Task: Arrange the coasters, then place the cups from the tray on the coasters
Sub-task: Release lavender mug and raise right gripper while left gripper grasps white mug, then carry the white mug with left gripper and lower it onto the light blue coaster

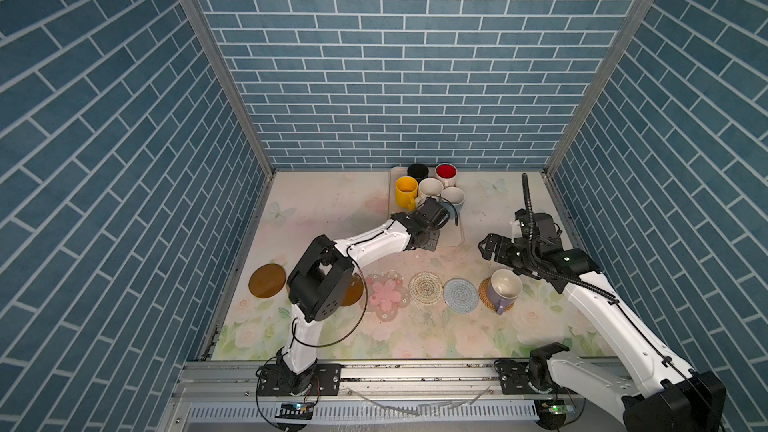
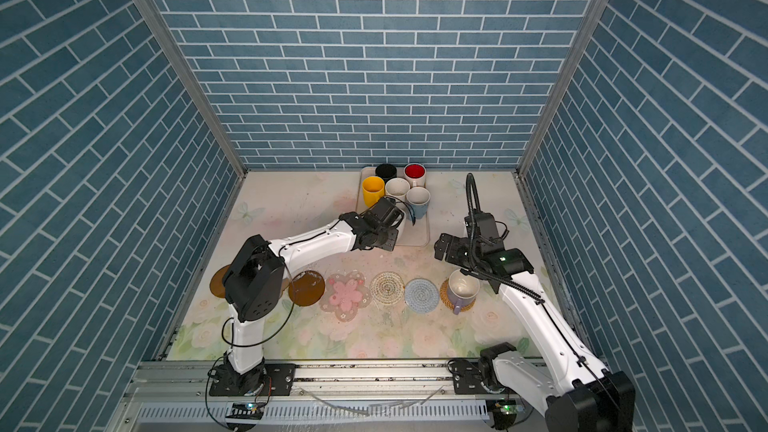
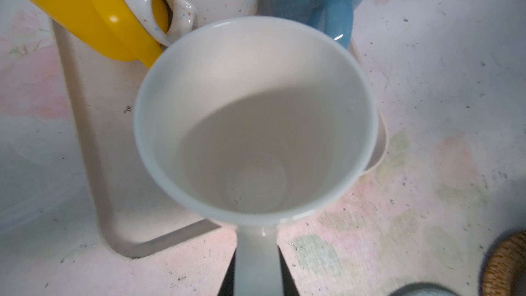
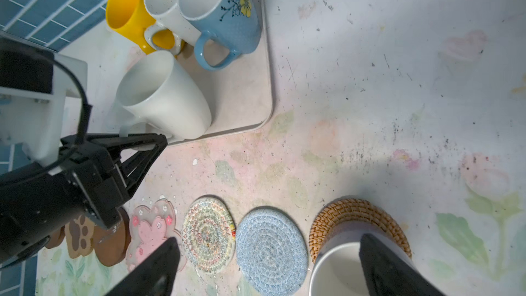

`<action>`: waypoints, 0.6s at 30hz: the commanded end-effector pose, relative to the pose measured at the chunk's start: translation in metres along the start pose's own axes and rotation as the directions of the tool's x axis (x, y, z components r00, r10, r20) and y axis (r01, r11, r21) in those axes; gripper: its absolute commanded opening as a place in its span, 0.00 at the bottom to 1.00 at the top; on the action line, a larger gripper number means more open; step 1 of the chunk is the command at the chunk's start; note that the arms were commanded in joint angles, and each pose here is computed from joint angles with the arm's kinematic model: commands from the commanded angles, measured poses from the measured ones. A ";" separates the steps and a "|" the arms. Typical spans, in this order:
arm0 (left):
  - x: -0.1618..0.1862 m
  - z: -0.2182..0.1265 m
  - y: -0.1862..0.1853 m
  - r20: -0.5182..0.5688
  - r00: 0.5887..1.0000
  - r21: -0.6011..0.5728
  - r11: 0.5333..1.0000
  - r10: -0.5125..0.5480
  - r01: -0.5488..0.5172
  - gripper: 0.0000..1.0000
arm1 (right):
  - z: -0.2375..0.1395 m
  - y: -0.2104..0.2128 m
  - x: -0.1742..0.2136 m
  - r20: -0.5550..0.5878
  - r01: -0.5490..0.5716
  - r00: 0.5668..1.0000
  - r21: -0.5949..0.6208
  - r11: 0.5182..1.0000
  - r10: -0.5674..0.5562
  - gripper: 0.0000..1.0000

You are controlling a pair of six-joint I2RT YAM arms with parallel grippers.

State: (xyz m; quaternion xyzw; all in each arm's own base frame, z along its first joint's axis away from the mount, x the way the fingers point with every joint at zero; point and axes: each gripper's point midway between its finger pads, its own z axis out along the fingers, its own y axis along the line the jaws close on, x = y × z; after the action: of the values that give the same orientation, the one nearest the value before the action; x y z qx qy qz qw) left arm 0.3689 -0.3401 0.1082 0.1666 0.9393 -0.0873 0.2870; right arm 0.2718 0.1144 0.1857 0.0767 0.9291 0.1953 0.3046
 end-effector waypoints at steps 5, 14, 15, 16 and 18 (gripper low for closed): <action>0.003 -0.045 -0.014 0.074 0.996 0.073 0.996 0.053 -0.058 0.00 | -0.005 -0.014 0.006 0.016 -0.035 0.999 0.002 0.999 0.035 0.99; 0.024 -0.083 -0.026 0.167 0.984 0.127 0.988 0.067 -0.089 0.00 | -0.019 -0.030 0.000 0.053 -0.089 0.995 -0.003 0.996 0.089 0.99; 0.025 -0.086 -0.027 0.183 0.981 0.134 0.987 0.068 -0.093 0.00 | -0.019 -0.030 0.000 0.054 -0.091 0.994 -0.004 0.996 0.092 0.99; 0.027 -0.088 -0.028 0.198 0.978 0.142 0.985 0.067 -0.097 0.00 | -0.019 -0.031 -0.001 0.056 -0.094 0.994 -0.003 0.996 0.094 0.99; 0.030 -0.094 -0.032 0.229 0.971 0.166 0.981 0.065 -0.104 0.00 | -0.019 -0.034 -0.002 0.057 -0.097 0.994 0.006 0.995 0.097 0.99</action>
State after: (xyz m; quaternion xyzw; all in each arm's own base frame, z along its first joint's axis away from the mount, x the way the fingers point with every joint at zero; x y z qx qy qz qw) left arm 0.2789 -0.3233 0.1363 0.2281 0.9119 -0.1352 0.3131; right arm 0.2689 0.0784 0.1995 0.1318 0.9079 0.2068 0.3399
